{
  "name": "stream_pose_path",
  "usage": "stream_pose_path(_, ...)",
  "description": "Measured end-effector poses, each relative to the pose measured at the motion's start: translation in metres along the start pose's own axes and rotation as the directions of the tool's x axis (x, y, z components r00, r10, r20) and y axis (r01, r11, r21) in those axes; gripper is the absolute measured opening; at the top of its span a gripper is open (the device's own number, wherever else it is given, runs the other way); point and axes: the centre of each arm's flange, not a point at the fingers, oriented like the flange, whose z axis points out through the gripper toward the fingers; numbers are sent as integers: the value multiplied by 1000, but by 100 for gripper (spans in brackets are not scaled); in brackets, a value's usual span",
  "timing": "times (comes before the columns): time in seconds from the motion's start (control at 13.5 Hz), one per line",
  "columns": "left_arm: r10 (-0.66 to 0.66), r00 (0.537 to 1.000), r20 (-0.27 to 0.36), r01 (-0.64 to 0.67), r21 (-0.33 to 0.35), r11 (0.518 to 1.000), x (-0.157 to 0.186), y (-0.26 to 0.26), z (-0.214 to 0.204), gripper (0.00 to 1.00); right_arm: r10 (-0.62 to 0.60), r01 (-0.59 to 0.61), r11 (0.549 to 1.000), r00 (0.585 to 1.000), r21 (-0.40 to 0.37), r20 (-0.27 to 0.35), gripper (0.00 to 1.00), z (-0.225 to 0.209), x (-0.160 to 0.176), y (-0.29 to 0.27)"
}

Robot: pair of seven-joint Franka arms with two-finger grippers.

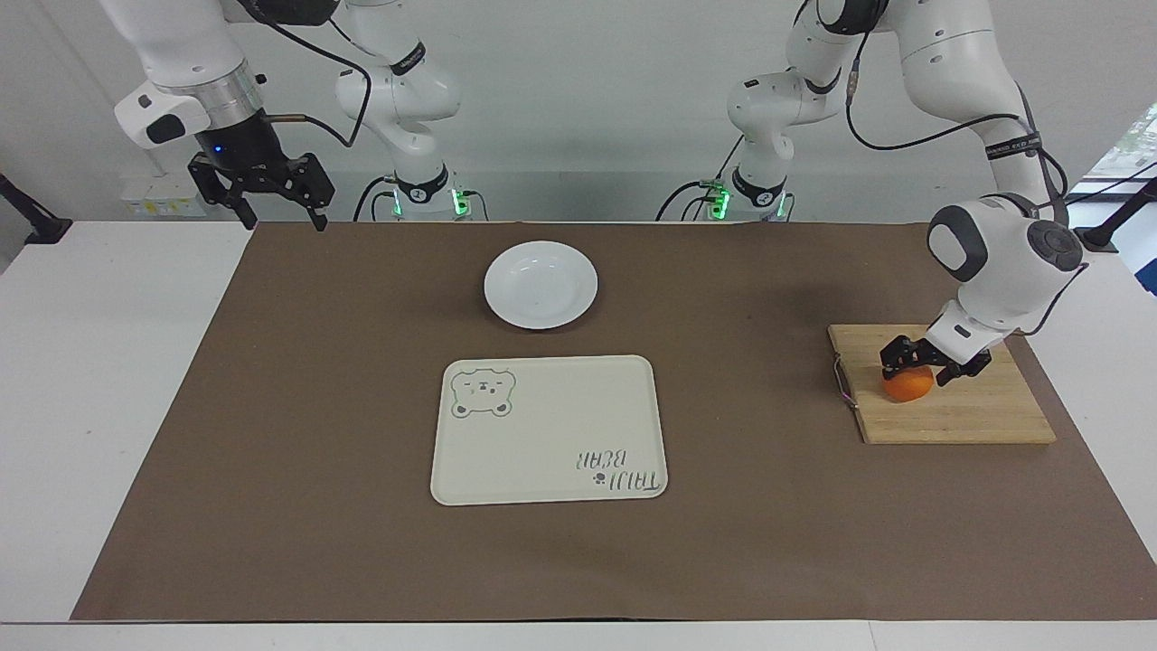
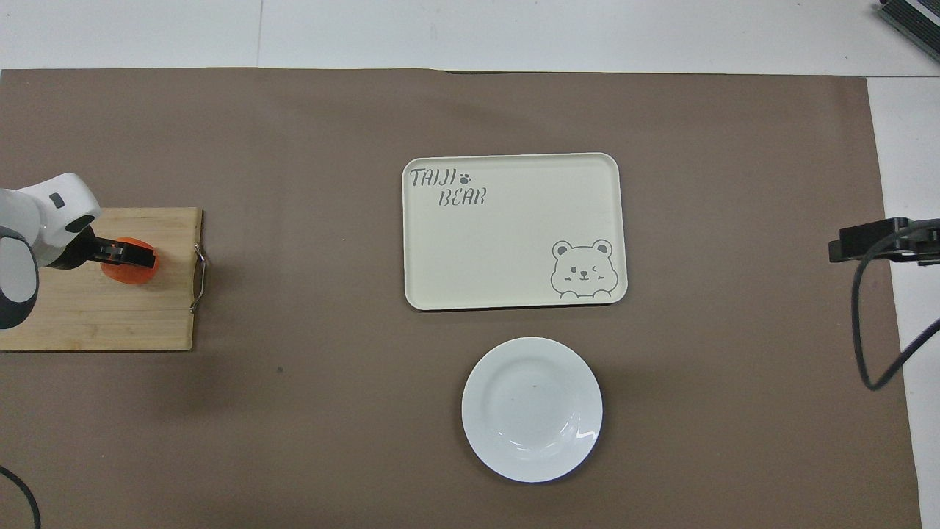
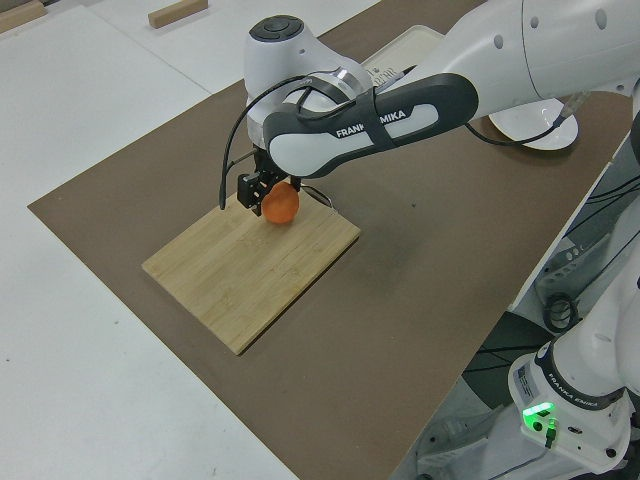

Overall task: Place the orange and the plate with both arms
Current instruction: 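Grasp the orange on the wooden board with the left gripper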

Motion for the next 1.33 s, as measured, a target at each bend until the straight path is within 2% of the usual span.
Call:
stream_pose_path(0.22,4,1000,-2,-4,1,1000,-1,0,3,97,0,0,1000,1000,0,0,100,0,0,0)
stream_pose_path(0.37,6,1000,-4,-6,2,1000,0,0,6,76,0,0,1000,1000,0,0,100,0,0,0)
stream_pose_path(0.74,11,1000,-16,-11,4,1000,8,1,-8,76,0,0,1000,1000,0,0,100,0,0,0)
stream_pose_path(1.03,-59,998,12,59,-12,998,27,4,-69,76,0,0,1000,1000,0,0,100,0,0,0)
stream_pose_path(1.33,-158,987,38,158,-15,987,31,26,-137,76,0,0,1000,1000,0,0,100,0,0,0)
